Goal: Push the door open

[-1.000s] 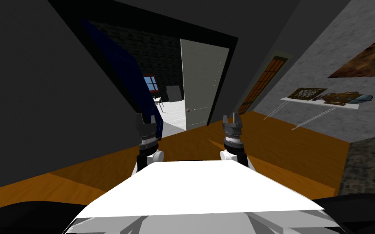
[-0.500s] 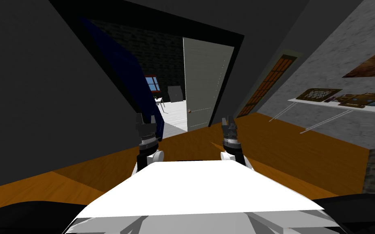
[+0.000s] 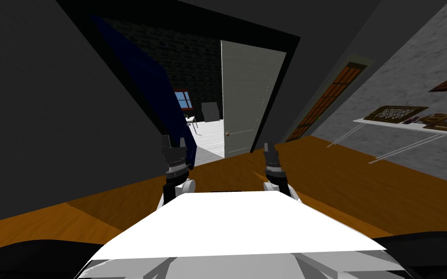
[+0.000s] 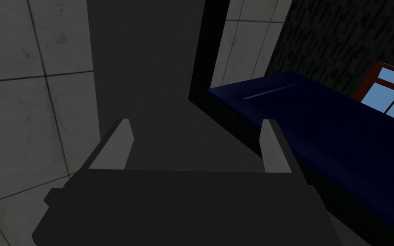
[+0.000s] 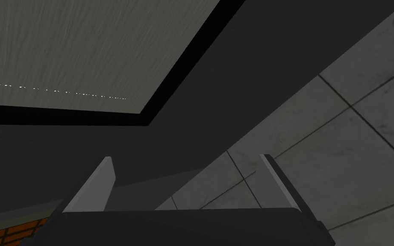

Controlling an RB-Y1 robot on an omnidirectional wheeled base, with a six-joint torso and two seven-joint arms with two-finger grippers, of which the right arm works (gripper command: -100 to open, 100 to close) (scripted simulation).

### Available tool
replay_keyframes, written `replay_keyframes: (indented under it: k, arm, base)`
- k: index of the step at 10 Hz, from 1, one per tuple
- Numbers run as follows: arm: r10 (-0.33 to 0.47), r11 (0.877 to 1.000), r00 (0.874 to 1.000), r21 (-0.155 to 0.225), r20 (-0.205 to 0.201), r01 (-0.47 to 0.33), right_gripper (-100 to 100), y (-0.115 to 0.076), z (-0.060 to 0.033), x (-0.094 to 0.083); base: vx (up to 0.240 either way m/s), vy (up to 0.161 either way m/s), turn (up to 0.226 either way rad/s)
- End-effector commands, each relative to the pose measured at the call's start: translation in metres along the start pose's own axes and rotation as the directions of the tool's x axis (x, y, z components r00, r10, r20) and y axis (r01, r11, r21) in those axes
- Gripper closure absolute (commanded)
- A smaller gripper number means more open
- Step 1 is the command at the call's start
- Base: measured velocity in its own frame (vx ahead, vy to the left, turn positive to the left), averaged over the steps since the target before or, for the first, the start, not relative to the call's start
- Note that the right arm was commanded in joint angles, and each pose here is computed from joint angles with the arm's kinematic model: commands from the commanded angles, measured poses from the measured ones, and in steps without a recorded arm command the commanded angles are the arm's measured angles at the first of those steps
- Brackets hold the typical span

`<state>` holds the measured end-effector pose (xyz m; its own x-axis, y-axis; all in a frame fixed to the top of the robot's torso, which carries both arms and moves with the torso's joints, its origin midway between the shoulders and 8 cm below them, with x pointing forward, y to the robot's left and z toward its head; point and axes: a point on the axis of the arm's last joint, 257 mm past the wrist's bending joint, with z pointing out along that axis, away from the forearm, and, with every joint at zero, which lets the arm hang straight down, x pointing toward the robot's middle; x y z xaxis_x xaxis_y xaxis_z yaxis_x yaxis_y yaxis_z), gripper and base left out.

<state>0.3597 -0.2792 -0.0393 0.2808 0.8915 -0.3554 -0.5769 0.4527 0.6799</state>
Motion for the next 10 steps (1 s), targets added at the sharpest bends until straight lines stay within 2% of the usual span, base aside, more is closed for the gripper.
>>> replay_keyframes:
  k: [1,5,7,10]
  arm:
    - [-0.048,0.999,0.999,0.015,-0.016,0.048,-100,-0.009,-0.0051,0.003]
    - [-0.159,0.986,0.986,0.048,-0.059,0.161,-100,-0.034,-0.0172,0.008]
    - [-0.213,0.974,0.973,0.062,-0.082,0.219,-100,-0.046,-0.0241,0.011]
    - [-0.292,0.95,0.949,0.081,-0.121,0.302,-100,-0.065,-0.0352,0.014]
  base:
    - [0.091,0.026,0.042]
    - [0.102,0.017,0.058]
    - [0.102,0.014,0.046]
    - [0.097,0.013,0.055]
